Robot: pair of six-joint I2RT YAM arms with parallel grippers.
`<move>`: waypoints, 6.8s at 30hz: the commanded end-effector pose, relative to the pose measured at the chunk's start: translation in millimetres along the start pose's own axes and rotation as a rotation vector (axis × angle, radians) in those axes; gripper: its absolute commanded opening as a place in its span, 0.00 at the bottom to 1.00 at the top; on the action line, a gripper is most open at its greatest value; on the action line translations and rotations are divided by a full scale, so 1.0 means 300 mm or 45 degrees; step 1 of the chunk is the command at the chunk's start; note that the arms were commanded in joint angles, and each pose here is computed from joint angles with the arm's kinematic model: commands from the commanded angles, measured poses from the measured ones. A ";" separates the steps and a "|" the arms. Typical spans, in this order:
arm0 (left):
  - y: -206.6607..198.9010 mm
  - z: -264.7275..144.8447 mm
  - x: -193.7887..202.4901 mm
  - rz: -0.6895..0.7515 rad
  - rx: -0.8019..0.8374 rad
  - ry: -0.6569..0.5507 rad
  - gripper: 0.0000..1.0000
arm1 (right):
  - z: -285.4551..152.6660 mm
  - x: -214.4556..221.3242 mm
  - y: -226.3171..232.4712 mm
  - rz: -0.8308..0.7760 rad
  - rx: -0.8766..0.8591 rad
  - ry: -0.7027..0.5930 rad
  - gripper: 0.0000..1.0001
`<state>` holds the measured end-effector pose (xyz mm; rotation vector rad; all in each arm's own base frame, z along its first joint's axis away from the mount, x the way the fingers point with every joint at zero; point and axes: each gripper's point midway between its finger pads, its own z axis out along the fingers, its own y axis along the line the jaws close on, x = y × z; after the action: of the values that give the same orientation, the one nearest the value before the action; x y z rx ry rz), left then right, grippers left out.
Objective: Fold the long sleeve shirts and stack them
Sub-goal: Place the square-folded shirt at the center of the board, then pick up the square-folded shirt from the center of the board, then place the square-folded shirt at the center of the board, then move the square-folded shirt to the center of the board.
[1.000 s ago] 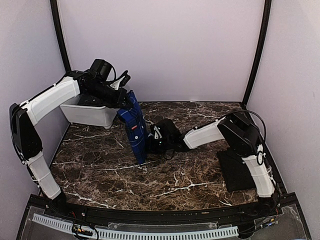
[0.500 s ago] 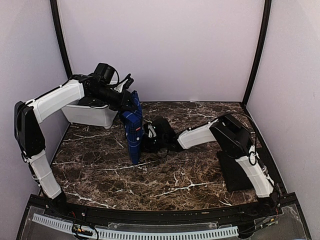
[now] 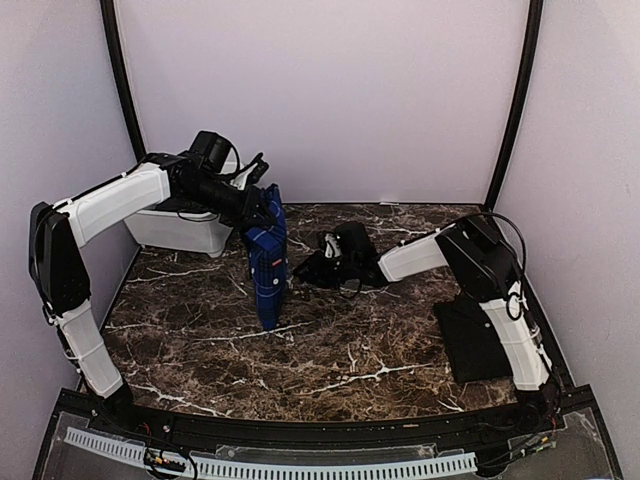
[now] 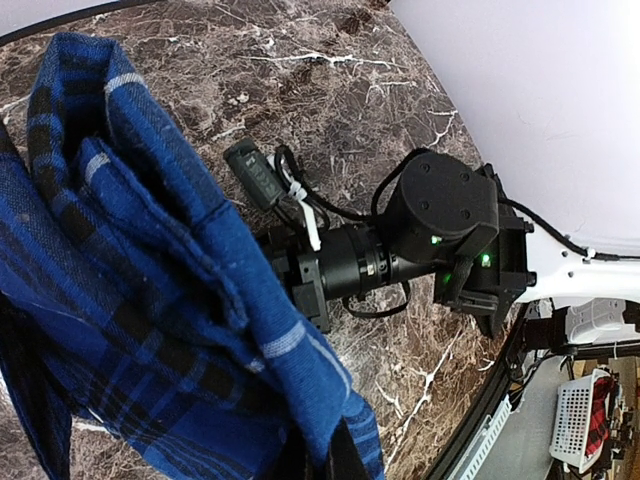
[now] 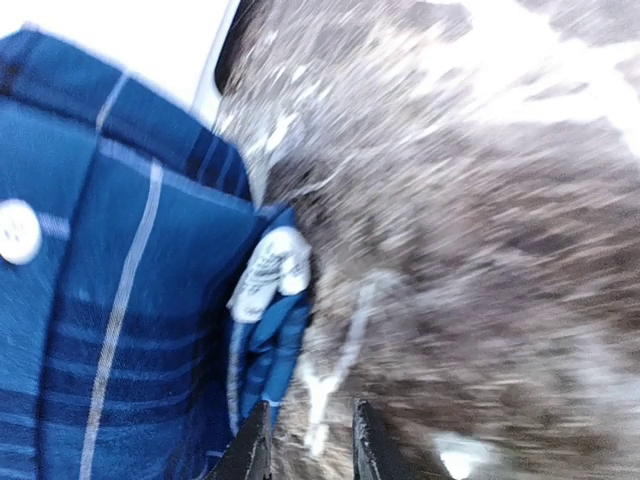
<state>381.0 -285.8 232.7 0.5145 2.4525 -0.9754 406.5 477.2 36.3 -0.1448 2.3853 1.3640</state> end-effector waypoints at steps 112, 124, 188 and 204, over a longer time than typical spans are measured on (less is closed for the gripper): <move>-0.137 0.484 0.335 -0.171 -0.029 0.155 0.33 | -0.804 0.052 -0.115 -0.278 0.966 -0.105 0.51; 0.007 0.616 0.527 -0.224 -0.197 0.327 0.34 | -0.958 0.057 -0.202 -0.210 1.056 -0.163 0.62; 0.054 0.135 0.440 -0.152 -0.263 0.051 0.36 | -0.877 0.149 -0.479 -0.155 1.350 0.008 0.00; 0.136 0.056 0.447 -0.236 -0.330 -0.043 0.36 | -0.422 -0.105 -0.266 -0.148 0.967 -0.040 0.00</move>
<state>292.7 -255.4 117.9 0.2233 2.6180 -0.7129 403.8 291.5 32.2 -0.0545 2.6650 0.2051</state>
